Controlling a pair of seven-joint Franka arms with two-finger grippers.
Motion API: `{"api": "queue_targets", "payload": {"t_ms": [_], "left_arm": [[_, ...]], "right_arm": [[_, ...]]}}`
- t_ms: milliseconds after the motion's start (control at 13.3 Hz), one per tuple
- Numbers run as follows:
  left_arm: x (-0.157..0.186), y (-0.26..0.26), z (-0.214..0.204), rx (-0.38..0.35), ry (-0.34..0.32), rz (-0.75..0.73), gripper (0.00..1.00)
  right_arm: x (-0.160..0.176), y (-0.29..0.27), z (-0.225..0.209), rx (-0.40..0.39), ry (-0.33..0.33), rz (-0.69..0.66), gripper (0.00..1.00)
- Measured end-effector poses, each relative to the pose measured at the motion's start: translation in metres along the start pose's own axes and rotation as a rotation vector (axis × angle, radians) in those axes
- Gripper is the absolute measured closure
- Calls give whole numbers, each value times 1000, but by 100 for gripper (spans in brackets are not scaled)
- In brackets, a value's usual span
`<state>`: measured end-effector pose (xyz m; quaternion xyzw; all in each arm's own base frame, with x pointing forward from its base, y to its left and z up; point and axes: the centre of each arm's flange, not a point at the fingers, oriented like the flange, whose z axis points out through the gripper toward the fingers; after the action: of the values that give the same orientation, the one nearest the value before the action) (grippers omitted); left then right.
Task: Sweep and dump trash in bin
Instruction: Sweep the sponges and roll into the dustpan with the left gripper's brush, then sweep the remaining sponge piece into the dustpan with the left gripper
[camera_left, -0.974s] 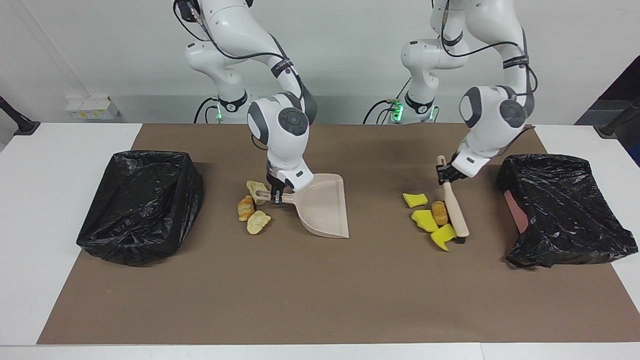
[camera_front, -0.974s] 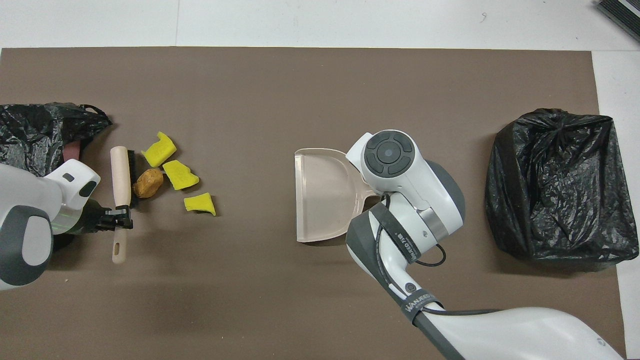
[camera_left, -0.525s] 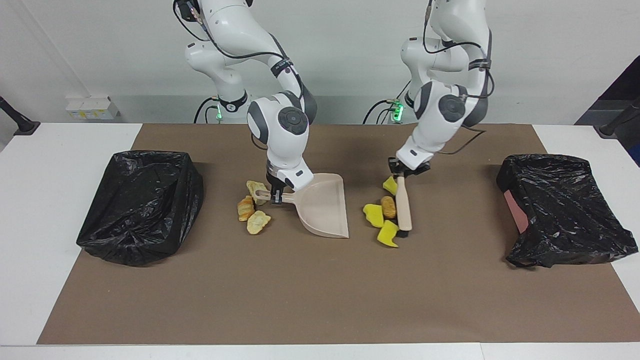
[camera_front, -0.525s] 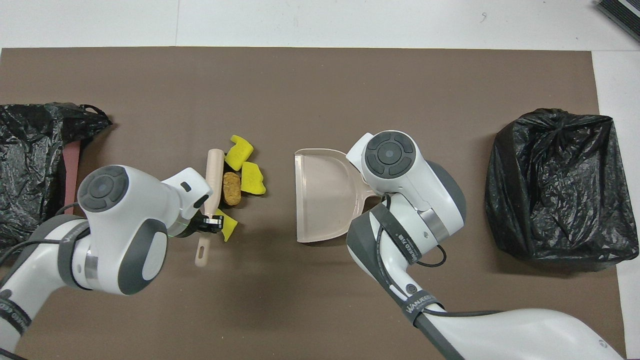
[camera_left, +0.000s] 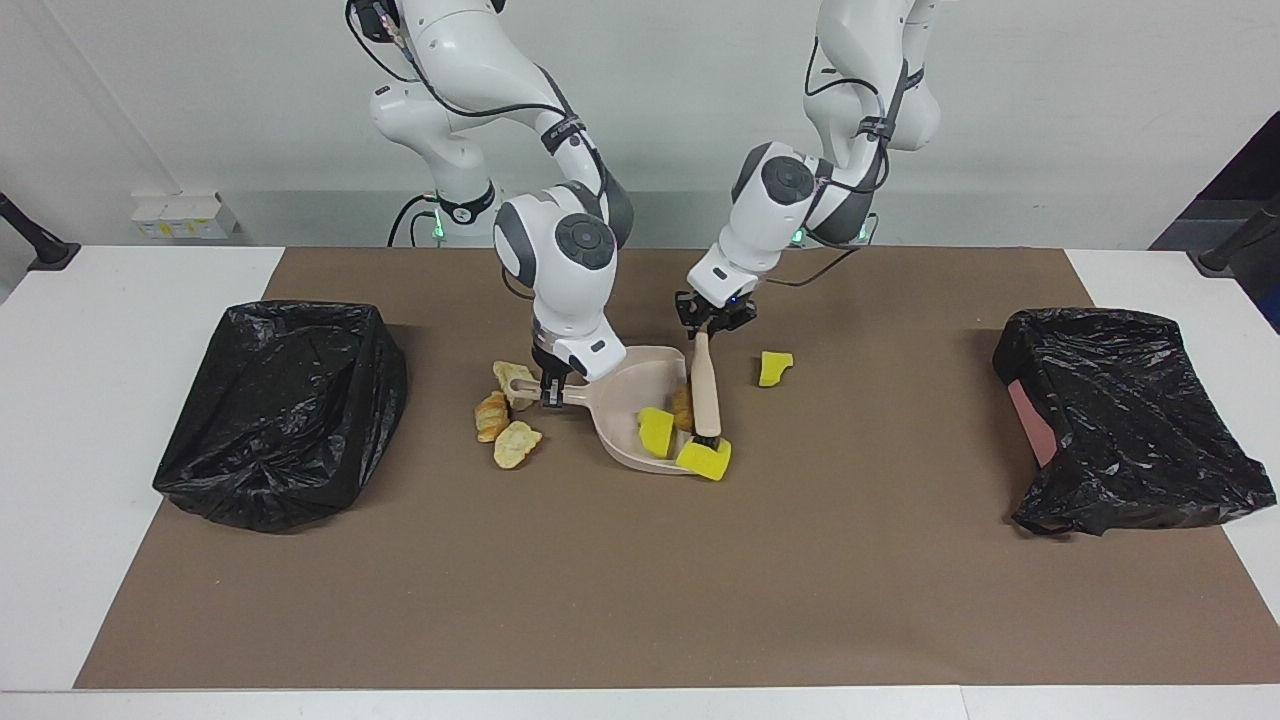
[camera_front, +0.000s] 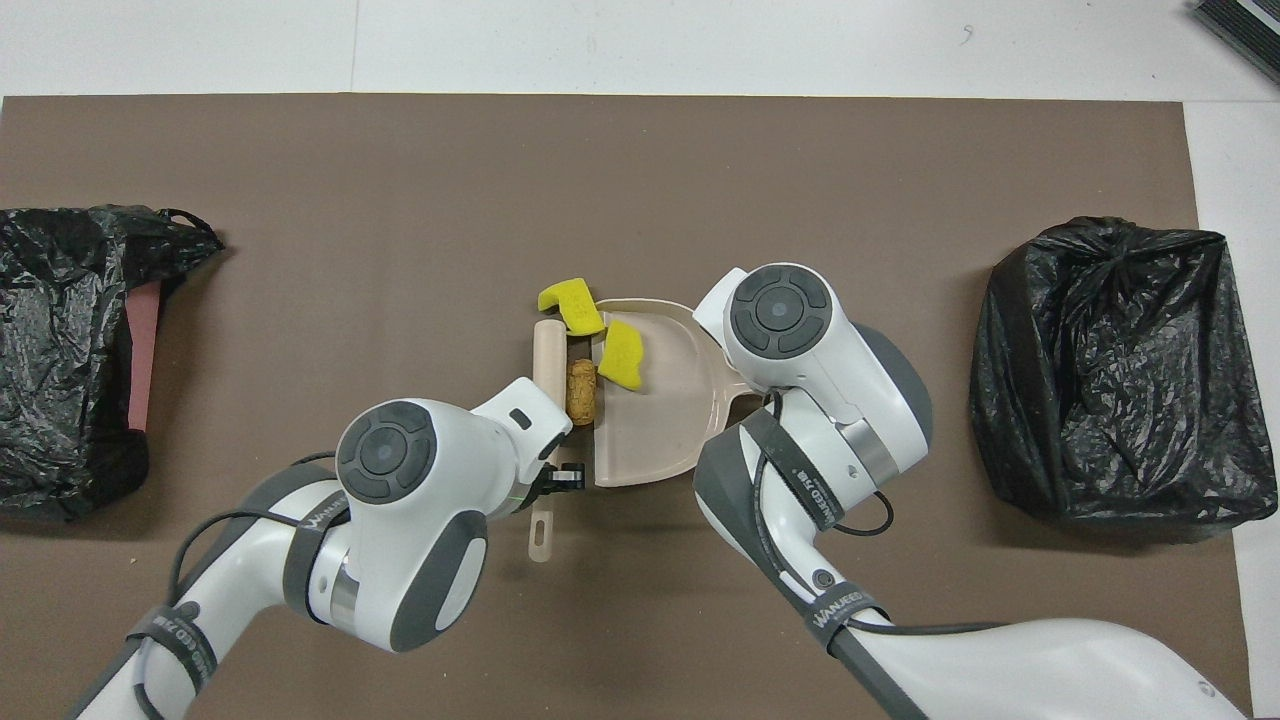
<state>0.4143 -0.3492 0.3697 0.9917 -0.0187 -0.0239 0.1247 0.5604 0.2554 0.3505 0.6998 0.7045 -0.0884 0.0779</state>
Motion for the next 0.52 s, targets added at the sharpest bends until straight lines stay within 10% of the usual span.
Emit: {"api": "queue_targets", "payload": {"t_ms": [525], "left_arm": [[-8,-48,-79,49,-151,-90,74]], "right_arm": [[0,0,0,0,0,0,69]]}}
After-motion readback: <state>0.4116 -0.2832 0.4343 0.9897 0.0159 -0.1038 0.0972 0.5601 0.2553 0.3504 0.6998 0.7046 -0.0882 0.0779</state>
